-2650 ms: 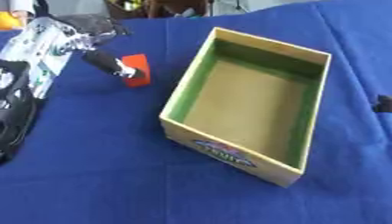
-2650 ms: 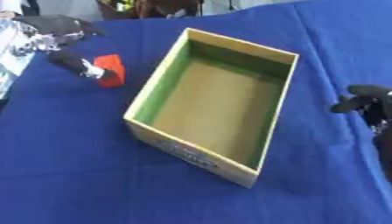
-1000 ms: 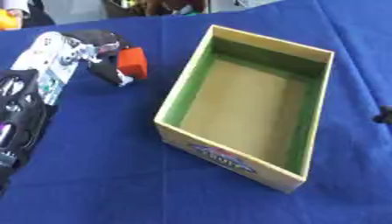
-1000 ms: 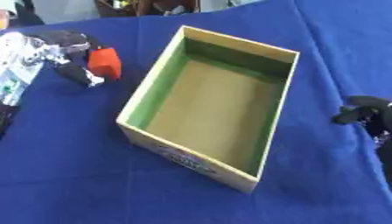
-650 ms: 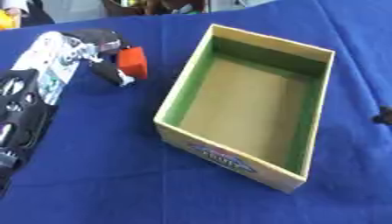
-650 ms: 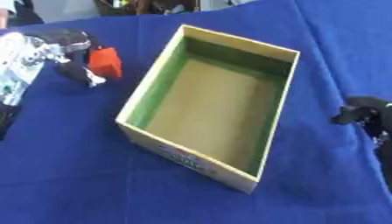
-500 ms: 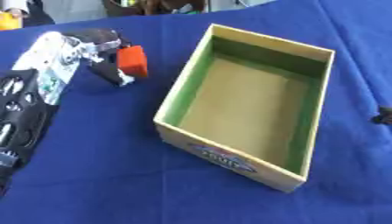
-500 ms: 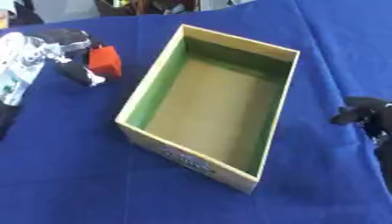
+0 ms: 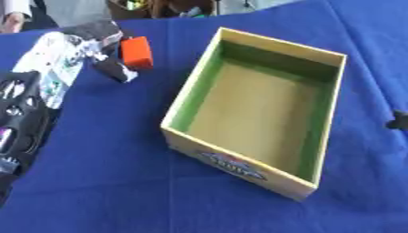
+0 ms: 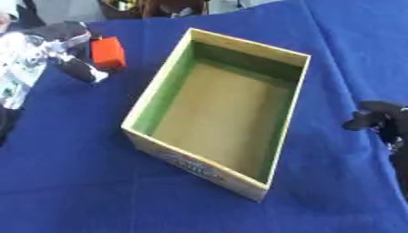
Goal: Pick up objects on the table and place them in the box.
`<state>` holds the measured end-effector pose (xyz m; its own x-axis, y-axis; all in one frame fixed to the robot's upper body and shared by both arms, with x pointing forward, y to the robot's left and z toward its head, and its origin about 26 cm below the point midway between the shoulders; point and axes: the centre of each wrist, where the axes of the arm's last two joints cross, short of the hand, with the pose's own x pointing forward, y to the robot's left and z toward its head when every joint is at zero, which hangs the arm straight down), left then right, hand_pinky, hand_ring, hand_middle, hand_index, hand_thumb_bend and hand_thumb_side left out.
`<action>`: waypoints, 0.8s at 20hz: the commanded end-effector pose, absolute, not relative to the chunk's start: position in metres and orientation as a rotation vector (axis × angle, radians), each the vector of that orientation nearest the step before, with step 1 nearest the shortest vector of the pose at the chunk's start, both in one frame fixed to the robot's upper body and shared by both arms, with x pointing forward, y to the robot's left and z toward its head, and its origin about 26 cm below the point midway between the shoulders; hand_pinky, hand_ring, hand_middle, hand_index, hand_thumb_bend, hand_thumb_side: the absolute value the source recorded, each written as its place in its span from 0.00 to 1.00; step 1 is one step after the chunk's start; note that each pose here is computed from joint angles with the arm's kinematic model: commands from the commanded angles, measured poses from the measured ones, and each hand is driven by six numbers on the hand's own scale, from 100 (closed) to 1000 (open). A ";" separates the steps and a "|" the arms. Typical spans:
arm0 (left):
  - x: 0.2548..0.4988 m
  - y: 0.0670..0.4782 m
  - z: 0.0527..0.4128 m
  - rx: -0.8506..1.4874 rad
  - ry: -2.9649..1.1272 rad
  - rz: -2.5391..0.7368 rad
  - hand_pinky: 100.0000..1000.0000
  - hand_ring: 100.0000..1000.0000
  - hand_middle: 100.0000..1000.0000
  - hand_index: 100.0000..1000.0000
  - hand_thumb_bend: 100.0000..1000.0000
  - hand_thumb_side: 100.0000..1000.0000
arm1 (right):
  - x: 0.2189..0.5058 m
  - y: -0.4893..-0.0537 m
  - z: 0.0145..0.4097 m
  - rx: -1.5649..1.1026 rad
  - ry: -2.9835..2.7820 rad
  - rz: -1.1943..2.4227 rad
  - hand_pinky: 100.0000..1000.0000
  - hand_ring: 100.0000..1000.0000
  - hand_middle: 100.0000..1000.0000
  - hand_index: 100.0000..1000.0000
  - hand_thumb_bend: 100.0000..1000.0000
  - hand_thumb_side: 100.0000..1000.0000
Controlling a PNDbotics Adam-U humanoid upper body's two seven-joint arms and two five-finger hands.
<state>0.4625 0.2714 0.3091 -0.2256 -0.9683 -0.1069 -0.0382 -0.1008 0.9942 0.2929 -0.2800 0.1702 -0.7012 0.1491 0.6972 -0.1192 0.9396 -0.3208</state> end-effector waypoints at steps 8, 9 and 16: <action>0.440 0.259 0.348 1.226 -1.553 -1.395 0.00 0.18 0.33 0.51 0.00 0.27 | 0.289 -0.284 0.174 -0.021 -2.315 0.433 0.87 0.60 0.47 0.74 0.00 0.91; 0.438 0.256 0.350 1.215 -1.573 -1.397 0.00 0.17 0.33 0.50 0.00 0.26 | 0.288 -0.284 0.174 -0.020 -2.315 0.432 0.87 0.60 0.47 0.74 0.00 0.91; 0.410 0.224 0.372 1.165 -1.751 -1.485 0.00 0.16 0.32 0.50 0.00 0.24 | 0.288 -0.286 0.174 -0.011 -2.314 0.427 0.87 0.60 0.47 0.74 0.00 0.91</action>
